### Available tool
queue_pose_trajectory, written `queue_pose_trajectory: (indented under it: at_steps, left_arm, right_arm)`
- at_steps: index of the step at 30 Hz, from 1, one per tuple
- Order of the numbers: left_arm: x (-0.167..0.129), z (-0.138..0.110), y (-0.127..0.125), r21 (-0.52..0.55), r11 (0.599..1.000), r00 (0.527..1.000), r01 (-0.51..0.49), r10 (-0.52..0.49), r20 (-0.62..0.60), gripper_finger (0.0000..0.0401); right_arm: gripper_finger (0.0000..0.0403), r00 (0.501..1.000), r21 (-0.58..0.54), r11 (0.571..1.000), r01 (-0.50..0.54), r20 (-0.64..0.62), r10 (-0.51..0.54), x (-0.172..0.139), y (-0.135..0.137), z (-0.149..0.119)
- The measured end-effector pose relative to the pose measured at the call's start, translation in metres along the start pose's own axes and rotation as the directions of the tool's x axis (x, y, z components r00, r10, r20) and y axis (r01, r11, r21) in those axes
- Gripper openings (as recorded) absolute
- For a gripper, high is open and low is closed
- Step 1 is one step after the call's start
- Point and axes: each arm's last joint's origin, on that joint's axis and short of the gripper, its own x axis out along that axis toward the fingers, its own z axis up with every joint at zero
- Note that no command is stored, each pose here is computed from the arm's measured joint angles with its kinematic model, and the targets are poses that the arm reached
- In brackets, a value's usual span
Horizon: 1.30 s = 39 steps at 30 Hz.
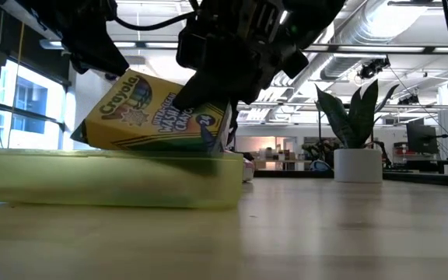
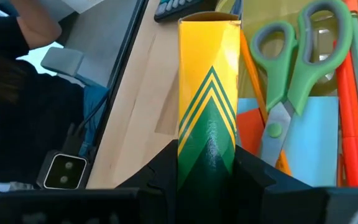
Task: Pack school essentials
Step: Put the crayon box into the yellow supply box, then close the yellow supply box
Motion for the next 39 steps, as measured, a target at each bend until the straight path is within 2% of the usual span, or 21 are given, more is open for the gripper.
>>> queue_pose_trajectory:
  at_steps: [5, 18, 22, 29, 35, 39]
  left_arm:
    - [0.0, 0.0, 0.0, 0.0, 1.0, 1.0, 0.0, 0.0, 0.0, 0.0143]
    - [0.0, 0.0, 0.0, 0.0, 1.0, 1.0, -0.001, 0.001, 0.0, 0.0143]
    - [0.0, 0.0, 0.0, 0.001, 1.0, 1.0, -0.001, 0.001, -0.002, 0.0143]
    - [0.0, -0.002, 0.001, 0.048, 0.999, 1.0, -0.006, 0.007, -0.019, 0.0143]
    - [0.0, -0.003, 0.001, 0.052, 0.999, 1.0, -0.005, 0.006, -0.026, 0.0142]
    - [0.001, -0.006, -0.004, 0.053, 0.996, 0.996, 0.078, -0.075, -0.046, 0.0142]
  right_arm:
    - [0.0104, 1.0, -0.007, 1.0, 0.001, -0.001, -0.001, 0.0, 0.0, 0.0]
    - [0.0175, 1.0, 0.012, 1.0, 0.011, 0.0, -0.011, -0.003, -0.005, 0.001]
    - [0.0177, 0.999, 0.058, 0.998, 0.033, 0.004, -0.033, -0.013, -0.014, 0.004]
    - [0.0177, 0.996, 0.073, 0.995, 0.073, 0.038, -0.076, -0.022, -0.025, 0.008]
    - [0.0177, 0.995, 0.071, 0.994, 0.085, 0.051, -0.088, -0.036, -0.022, 0.014]
    - [0.0177, 0.99, 0.043, 0.991, 0.125, 0.054, -0.127, -0.06, -0.017, 0.021]
